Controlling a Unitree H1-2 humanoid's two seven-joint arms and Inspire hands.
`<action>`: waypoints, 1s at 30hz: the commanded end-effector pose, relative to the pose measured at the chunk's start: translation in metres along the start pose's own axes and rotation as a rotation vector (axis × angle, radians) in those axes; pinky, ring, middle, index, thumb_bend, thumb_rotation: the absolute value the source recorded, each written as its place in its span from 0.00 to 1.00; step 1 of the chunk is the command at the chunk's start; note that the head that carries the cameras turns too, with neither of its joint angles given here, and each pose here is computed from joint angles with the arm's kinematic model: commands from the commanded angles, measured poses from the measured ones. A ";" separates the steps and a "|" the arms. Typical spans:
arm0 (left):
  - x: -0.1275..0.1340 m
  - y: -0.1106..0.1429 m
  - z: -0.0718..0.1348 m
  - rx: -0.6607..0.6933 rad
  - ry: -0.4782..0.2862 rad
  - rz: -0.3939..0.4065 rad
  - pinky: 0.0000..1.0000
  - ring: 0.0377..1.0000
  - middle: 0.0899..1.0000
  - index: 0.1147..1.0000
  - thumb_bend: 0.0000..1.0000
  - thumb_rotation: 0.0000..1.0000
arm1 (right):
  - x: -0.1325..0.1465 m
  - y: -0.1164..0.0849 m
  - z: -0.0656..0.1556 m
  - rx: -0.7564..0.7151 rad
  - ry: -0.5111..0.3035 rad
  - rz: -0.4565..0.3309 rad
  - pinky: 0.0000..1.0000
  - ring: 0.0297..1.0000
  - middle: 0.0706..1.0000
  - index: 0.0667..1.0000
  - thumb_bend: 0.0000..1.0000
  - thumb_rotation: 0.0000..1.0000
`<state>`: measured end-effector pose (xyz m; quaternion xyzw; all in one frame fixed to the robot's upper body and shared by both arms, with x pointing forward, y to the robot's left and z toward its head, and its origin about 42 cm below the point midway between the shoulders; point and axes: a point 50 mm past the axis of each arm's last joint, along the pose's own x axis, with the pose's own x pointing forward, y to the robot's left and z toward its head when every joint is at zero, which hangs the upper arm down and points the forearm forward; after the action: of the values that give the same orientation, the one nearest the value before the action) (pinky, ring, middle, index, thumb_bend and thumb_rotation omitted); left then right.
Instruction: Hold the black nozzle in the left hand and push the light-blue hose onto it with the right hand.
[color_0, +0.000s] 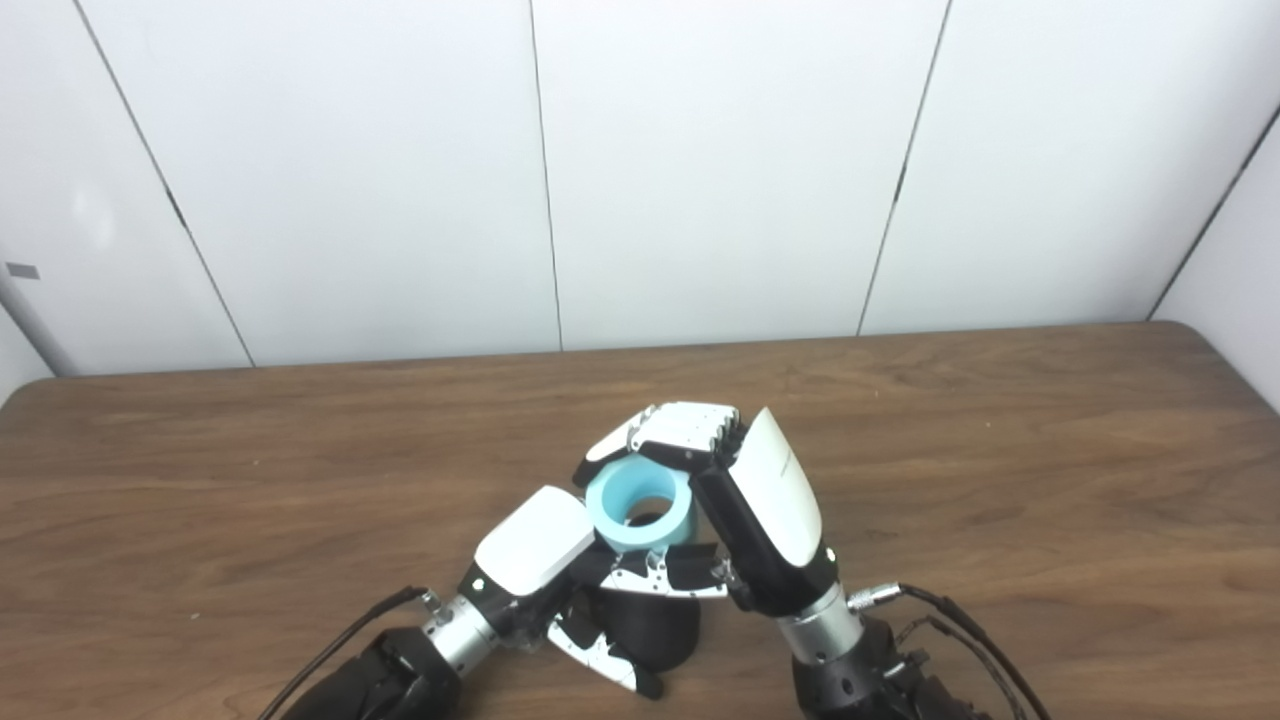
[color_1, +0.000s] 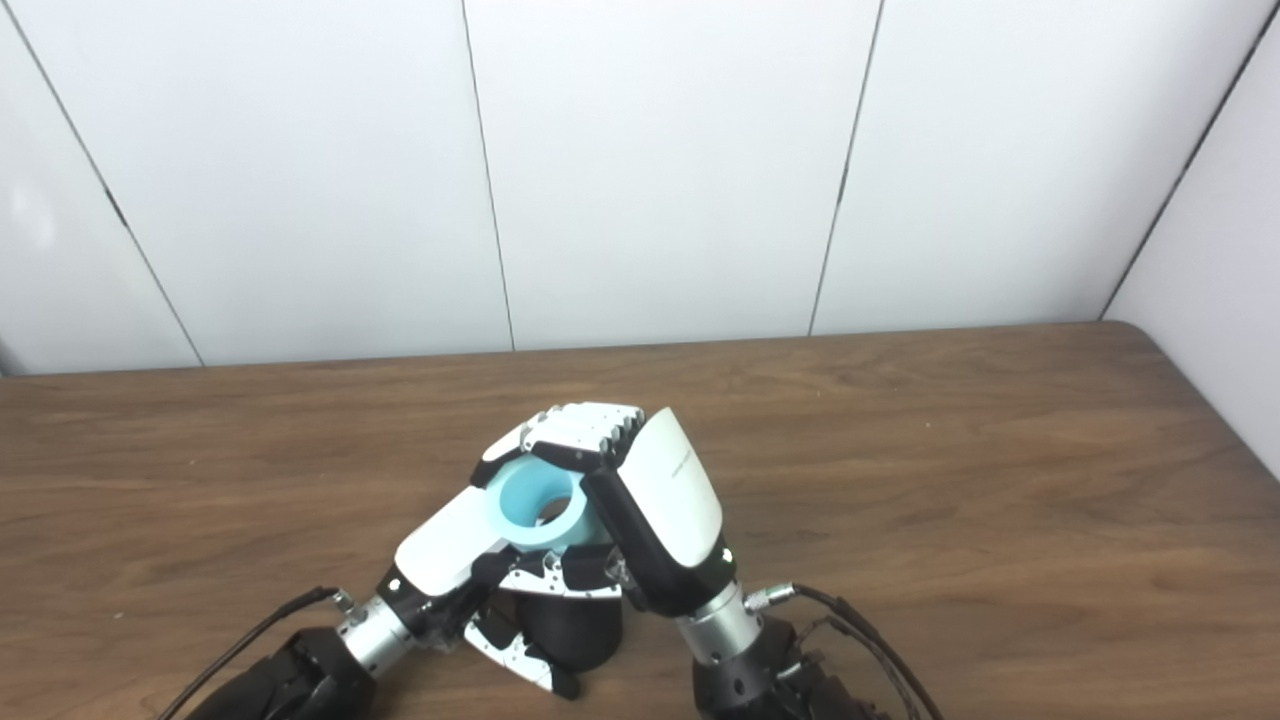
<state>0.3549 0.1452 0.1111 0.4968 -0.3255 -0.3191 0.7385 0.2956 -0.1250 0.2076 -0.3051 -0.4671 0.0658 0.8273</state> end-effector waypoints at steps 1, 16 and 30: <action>-0.036 -0.071 0.030 -0.158 0.062 -0.108 0.07 0.09 0.11 0.41 0.52 0.04 | 0.002 -0.006 -0.004 0.000 -0.012 0.008 0.35 0.45 0.44 0.45 0.52 0.00; -0.034 -0.071 0.030 -0.160 0.061 -0.099 0.06 0.08 0.11 0.42 0.52 0.04 | -0.003 -0.015 0.000 0.307 0.308 -0.009 0.08 0.13 0.43 0.45 0.52 0.00; -0.033 -0.069 0.030 -0.167 0.064 -0.112 0.06 0.08 0.10 0.42 0.52 0.04 | -0.003 -0.014 -0.001 0.305 0.312 -0.010 0.07 0.10 0.43 0.45 0.52 0.00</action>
<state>0.3515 0.1395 0.1111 0.4902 -0.3298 -0.3324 0.7351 0.2928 -0.1381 0.2073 -0.1779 -0.3086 0.0806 0.9309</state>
